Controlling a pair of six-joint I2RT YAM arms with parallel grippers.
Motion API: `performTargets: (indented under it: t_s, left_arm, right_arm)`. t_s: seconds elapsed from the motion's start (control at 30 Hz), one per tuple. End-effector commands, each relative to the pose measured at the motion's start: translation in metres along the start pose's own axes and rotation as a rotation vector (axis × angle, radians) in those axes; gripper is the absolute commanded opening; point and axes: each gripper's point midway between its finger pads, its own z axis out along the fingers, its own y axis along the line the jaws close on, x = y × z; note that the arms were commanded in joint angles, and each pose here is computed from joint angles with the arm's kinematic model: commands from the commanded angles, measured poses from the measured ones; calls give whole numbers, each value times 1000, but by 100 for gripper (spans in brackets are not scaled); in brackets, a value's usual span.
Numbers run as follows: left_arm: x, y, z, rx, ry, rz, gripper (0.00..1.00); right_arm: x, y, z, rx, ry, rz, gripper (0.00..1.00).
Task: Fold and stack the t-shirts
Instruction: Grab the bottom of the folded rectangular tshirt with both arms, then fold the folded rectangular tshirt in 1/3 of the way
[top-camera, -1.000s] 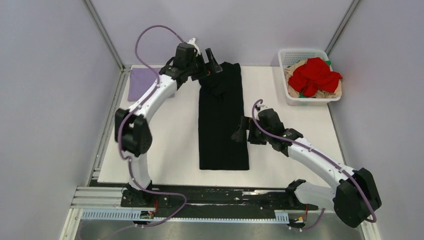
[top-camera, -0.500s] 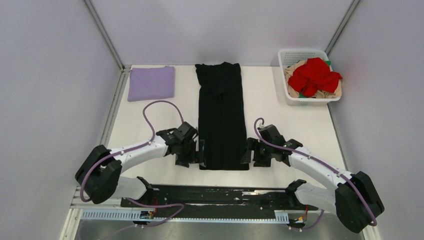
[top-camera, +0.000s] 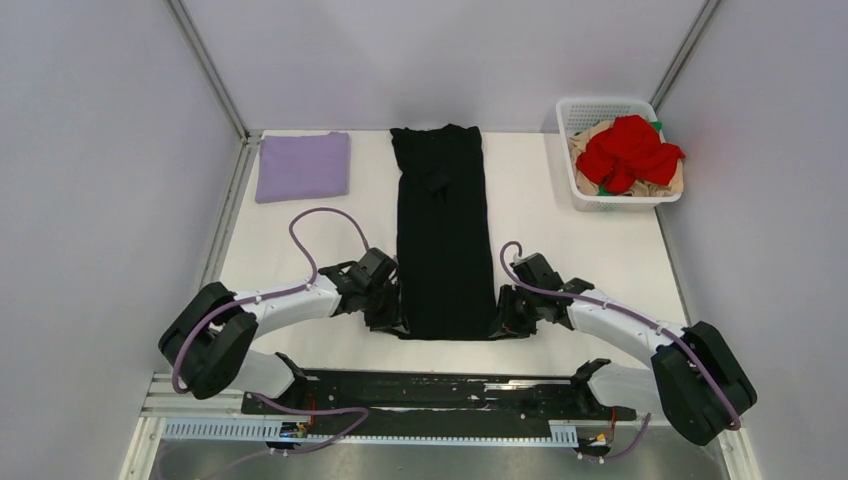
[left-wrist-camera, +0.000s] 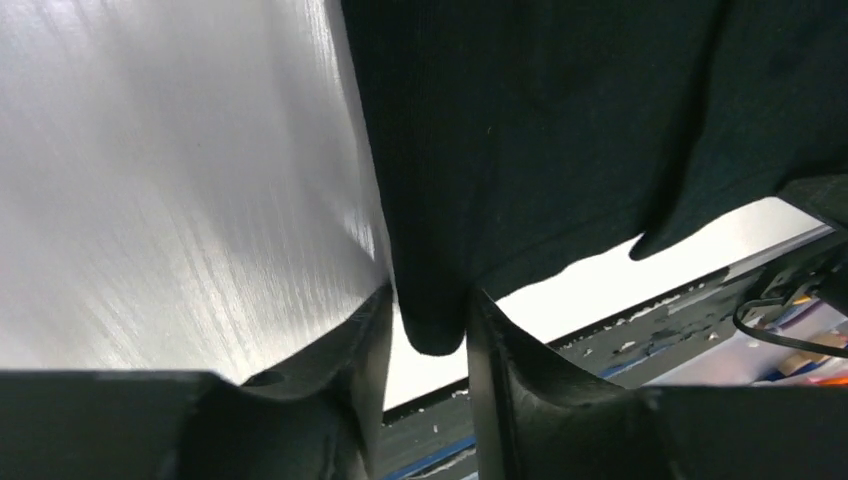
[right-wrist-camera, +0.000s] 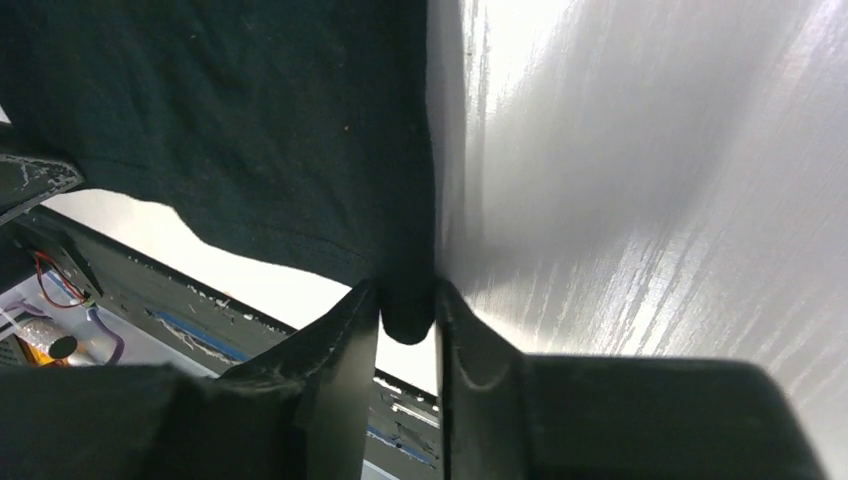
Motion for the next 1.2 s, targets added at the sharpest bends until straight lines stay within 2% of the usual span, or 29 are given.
performTargets:
  t_s: [0.0,0.03,0.07,0.1,0.13,0.37,0.53,0.67,0.83,1.03,1.17]
  left_arm:
    - [-8,-4,6,1,-13,15,31]
    - [-7,-3,7,-4,-10,16,26]
    - [-5,-1,7,-10,-5,16,10]
    - [-4,0,6,-14,-2,17,4]
    - [-2,3,5,-22,1,17,0]
    - [16,0,-15,48,-10,36,0]
    - [3,-29,-36,177,-85,71,0]
    - [-33,-53,-45,229,-223,100,0]
    - [-94,-59,-50,185,-360,92,0]
    - [-157,-60,-43,123,-418,96,0]
    - [-192,-55,-40,87,-448,88,0]
  right_arm:
    - [-6,-2,8,0,-21,-2,19]
    - [-4,-2,8,0,-11,-1,11]
    - [-1,-2,8,-6,1,2,5]
    - [4,-1,8,-18,19,3,0]
    - [10,-1,7,-33,35,8,0]
    - [37,18,-12,-213,72,-1,0]
    - [12,41,-30,-273,-48,-55,0]
    - [-31,55,-41,-236,-201,-107,0]
    - [-72,76,-39,-242,-272,-140,0]
    - [-143,76,-34,-174,-392,-69,0]
    - [-185,84,-39,-188,-442,-93,0]
